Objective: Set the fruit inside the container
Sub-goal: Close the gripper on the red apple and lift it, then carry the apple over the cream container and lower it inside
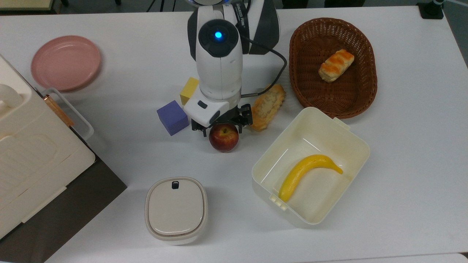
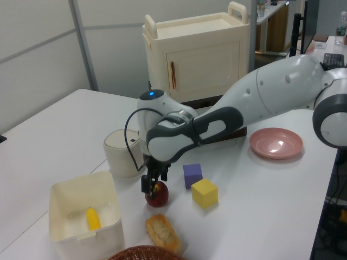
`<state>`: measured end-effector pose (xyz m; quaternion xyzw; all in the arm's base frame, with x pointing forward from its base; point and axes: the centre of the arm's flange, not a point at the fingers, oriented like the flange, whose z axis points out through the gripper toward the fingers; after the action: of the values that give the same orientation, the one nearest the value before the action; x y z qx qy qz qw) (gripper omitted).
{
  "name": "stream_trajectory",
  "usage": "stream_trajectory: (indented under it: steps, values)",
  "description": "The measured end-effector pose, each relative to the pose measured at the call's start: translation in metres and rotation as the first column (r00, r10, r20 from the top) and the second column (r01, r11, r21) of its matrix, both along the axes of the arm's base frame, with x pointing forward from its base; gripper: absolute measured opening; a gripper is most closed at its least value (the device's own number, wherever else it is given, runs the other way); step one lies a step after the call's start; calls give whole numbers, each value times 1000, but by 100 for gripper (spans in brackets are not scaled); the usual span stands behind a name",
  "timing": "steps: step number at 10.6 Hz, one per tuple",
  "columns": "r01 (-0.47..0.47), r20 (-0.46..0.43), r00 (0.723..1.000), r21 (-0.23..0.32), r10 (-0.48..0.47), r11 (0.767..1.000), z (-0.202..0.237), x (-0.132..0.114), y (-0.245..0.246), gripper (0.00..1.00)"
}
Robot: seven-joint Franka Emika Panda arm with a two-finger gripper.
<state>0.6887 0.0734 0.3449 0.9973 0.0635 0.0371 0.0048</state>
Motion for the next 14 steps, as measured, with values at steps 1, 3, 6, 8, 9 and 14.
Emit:
stream_trajectory:
  steps: [1,3,6,8,9,14]
  values:
    - [-6,-9,1000,-1,6,1000,-7,0,4,100]
    - [-15,-12,1000,-9,15,1000,-10,0,7,94]
    - [-29,-5,1000,-30,29,999,-7,1,7,85]
    - [-28,8,1000,-30,29,999,12,2,7,84]
    - [-28,11,1000,-29,28,999,35,-1,8,84]
    - [-37,173,984,18,33,999,159,-20,83,84]
